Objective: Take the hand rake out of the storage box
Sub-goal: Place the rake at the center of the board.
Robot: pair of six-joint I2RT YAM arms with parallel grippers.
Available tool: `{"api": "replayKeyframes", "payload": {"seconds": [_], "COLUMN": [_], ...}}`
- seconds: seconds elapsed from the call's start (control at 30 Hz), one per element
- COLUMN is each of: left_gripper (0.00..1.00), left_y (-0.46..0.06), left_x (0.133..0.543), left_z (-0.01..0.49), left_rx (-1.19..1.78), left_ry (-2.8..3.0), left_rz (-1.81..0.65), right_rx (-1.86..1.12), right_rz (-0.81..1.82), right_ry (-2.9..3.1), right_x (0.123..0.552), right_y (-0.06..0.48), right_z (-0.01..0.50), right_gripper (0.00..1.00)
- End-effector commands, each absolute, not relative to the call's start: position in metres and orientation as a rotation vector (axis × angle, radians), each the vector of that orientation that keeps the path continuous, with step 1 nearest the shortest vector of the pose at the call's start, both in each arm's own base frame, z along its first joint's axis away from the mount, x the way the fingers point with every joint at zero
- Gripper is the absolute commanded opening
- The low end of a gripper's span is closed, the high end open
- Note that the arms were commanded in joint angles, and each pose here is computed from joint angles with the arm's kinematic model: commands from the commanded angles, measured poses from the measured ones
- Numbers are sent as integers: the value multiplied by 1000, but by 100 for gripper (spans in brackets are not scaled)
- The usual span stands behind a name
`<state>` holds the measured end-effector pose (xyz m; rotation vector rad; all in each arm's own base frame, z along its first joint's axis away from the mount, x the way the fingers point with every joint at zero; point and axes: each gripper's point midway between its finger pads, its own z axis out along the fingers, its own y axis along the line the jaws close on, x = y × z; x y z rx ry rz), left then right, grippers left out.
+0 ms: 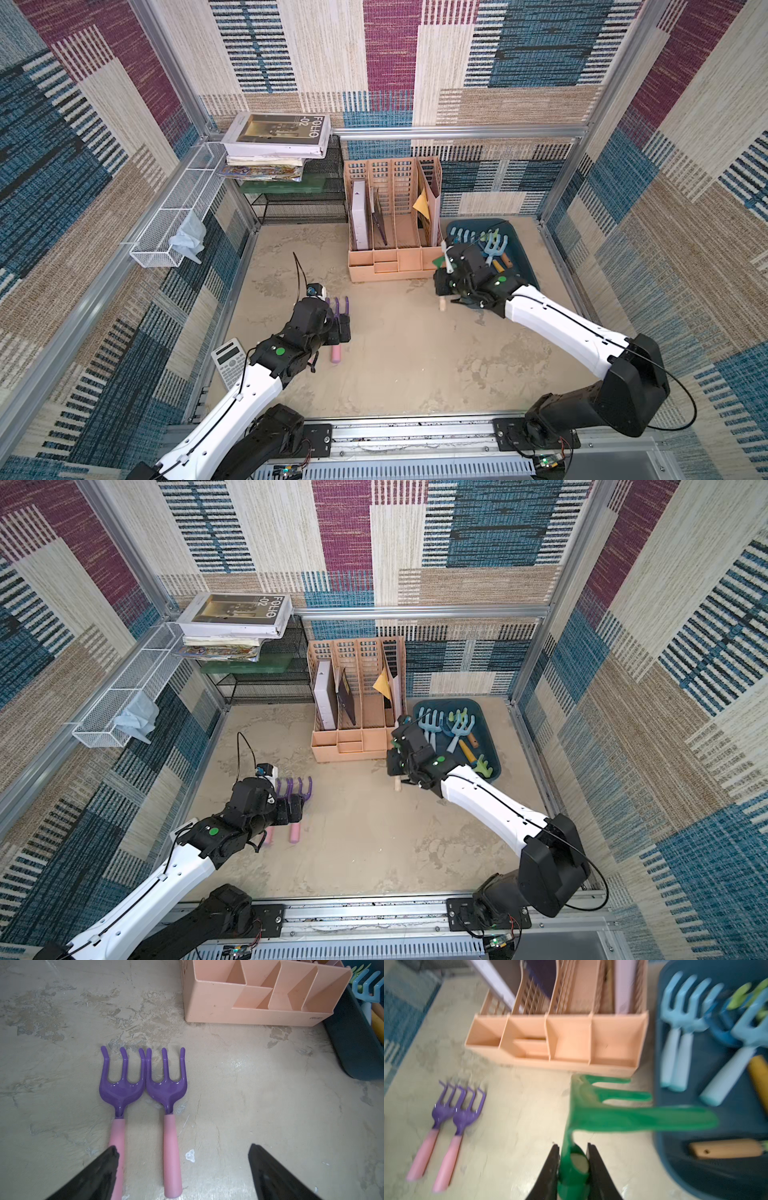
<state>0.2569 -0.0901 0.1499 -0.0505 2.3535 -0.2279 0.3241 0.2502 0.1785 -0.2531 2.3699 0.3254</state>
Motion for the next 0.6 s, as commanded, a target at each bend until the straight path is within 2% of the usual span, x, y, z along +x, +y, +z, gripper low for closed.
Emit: {"api": "replayKeyframes", "payload": {"seconds": [0.0,0.1,0.23,0.4,0.57], "left_gripper": [99,99,99,99,99], "left_y": [-92,-93,-98,-96,-96], "left_x": [259,258,257,258,259], "left_z": [152,153,152,147,131], "left_rx": [-65,-59,-58,-70,-103], "left_ry": [2346,2351,2346,2366,2442], "left_rz": [-242,-252,-293,-273,-243], "right_rx": [-283,-262,-281,-293,-260], "right_rz": [260,148,240,235,216], "right_ry": [2445,2497,2546,2574,2559], "right_x": [293,283,279,283,286], "right_y": [273,271,282,287,279], "right_z": [146,113,79,56,49], "right_gripper": [0,0,0,5,15]}}
